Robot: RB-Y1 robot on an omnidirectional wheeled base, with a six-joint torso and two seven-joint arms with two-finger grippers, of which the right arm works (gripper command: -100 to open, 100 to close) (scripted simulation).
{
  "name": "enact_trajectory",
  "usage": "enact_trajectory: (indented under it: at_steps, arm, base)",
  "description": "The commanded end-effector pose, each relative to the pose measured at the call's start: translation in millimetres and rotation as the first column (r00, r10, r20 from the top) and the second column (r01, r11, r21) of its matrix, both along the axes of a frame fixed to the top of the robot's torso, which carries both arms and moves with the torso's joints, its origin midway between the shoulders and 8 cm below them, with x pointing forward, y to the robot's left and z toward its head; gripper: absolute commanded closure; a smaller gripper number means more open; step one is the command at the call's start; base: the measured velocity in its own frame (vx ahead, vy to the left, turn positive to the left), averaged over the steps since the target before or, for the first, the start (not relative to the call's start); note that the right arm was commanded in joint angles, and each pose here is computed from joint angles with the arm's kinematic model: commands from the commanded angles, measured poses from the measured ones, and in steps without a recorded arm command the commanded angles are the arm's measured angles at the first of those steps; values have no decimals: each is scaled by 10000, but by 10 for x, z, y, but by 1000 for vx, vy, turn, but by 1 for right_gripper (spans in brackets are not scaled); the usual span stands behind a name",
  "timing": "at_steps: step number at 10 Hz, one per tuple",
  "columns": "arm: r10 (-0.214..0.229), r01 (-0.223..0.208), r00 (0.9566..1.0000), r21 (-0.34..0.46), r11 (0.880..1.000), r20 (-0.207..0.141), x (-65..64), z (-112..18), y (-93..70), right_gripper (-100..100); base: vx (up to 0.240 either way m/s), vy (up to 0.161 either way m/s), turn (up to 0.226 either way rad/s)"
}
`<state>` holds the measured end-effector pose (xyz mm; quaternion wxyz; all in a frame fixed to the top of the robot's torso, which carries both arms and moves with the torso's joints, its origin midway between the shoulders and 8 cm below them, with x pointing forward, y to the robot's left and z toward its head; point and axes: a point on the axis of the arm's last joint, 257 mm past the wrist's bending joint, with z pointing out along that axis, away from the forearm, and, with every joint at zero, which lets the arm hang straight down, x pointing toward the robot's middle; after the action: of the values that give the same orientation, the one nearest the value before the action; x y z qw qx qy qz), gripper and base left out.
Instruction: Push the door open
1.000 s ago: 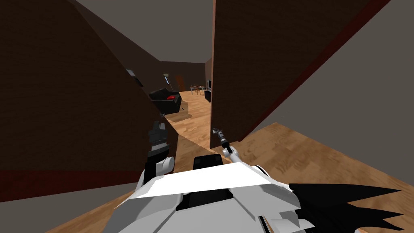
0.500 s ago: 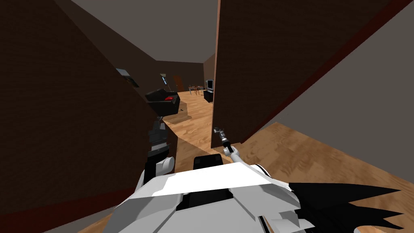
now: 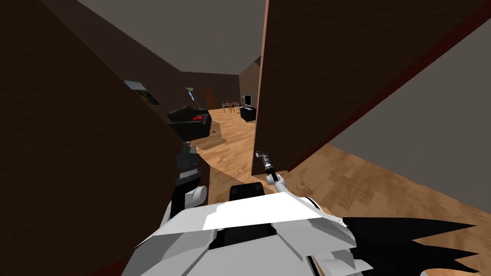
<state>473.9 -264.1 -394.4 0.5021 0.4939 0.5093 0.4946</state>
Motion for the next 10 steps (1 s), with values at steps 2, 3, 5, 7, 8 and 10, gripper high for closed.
enact_trajectory:
  at_steps: [2,3,5,7,8,10]
  arm:
    - [-578,579,9982,-47,9983,148,31,66,-261,100]
    - [-749,749,9971,-21,9972,143,25,63,-314,100]
    - [-1057,1056,9943,41,9944,127,13,56,-402,100]
    - [-1310,1309,9913,109,9913,108,0,47,-466,100]
    - [-1413,1412,9899,141,9899,98,-6,43,-490,100]
    - [-1594,1593,9872,207,9870,76,-17,33,-528,100]
  base:
    - [202,128,-74]
    - [221,114,-76]
    - [182,85,-56]
    - [178,118,-73]
    - [173,70,-55]
    - [164,74,-46]
